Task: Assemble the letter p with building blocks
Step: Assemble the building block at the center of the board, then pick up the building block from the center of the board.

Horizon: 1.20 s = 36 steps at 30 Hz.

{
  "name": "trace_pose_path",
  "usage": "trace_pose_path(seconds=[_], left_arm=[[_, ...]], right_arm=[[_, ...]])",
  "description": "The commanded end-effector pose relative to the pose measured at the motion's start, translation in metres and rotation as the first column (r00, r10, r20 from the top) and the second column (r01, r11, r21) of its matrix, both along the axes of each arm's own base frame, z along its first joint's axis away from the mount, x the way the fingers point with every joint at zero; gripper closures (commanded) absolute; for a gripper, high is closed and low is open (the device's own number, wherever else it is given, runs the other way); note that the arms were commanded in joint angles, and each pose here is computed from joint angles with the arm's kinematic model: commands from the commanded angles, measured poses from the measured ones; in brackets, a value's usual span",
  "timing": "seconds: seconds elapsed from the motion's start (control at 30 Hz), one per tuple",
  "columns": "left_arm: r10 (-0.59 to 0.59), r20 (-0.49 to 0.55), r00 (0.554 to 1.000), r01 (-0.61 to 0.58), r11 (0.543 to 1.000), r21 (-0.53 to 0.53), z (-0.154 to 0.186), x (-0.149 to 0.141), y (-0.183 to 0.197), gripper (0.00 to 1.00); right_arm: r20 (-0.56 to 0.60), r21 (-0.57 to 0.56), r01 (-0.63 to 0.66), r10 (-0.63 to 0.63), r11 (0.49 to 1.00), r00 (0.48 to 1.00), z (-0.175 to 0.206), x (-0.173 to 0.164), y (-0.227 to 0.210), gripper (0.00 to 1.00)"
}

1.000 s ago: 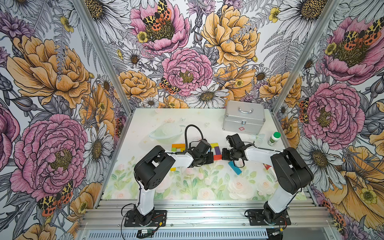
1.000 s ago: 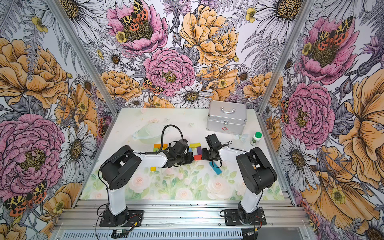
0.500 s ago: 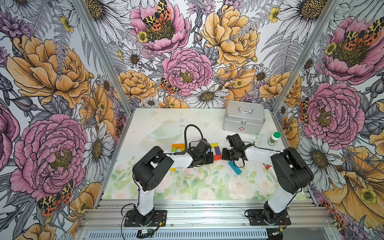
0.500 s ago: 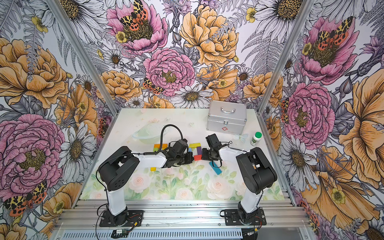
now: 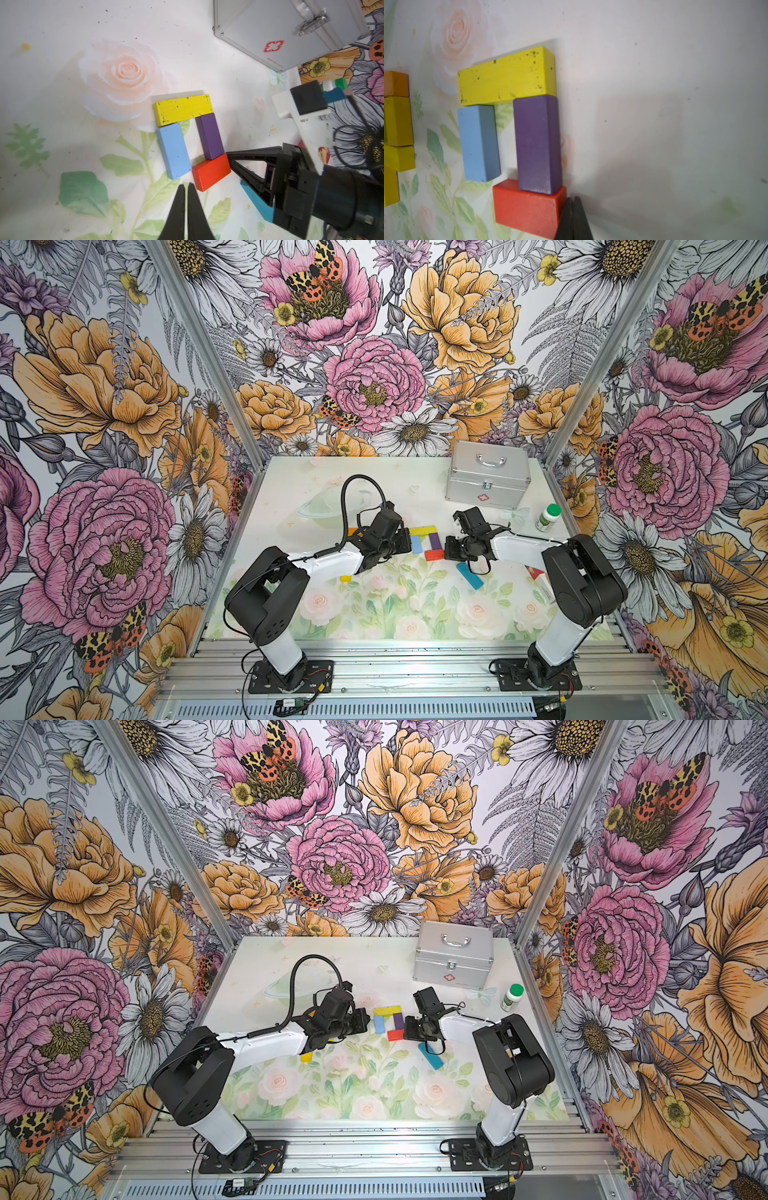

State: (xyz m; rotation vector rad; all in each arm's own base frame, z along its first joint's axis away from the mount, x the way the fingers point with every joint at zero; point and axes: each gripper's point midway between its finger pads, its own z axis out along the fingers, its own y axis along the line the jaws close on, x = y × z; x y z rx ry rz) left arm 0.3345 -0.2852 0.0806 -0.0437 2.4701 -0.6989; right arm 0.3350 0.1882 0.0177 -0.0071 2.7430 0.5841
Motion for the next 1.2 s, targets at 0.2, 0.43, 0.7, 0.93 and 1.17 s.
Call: trace_pose_path(seconds=[0.2, 0.43, 0.7, 0.93, 1.17], left_arm=[[0.011, 0.001, 1.0, -0.011, 0.999, 0.032, -0.006, -0.002, 0.016, 0.93], [0.011, -0.039, 0.999, -0.009, 0.999, 0.044, -0.022, -0.002, 0.017, 0.93], [0.014, -0.037, 0.999, -0.013, 0.999, 0.03, -0.02, 0.003, 0.014, 0.93], [0.006, -0.011, 1.0, -0.006, 1.0, 0.01, -0.014, 0.003, 0.013, 0.92], [-0.02, -0.007, 1.0, 0.019, 1.0, -0.017, -0.014, -0.002, 0.01, 0.92]], right_arm=[[-0.167, -0.074, -0.021, 0.008, 0.997, 0.986, -0.038, -0.036, -0.013, 1.0], [-0.157, -0.099, 0.002, -0.017, 0.995, 0.987, -0.037, -0.037, -0.022, 1.0], [-0.033, -0.144, 0.037, -0.042, 0.989, 0.999, 0.004, -0.03, -0.038, 0.86], [0.071, -0.206, -0.01, 0.025, 0.979, 0.997, 0.057, -0.042, -0.055, 0.35], [-0.026, -0.291, -0.046, 0.04, 0.956, 0.999, 0.041, -0.079, -0.078, 0.28]])
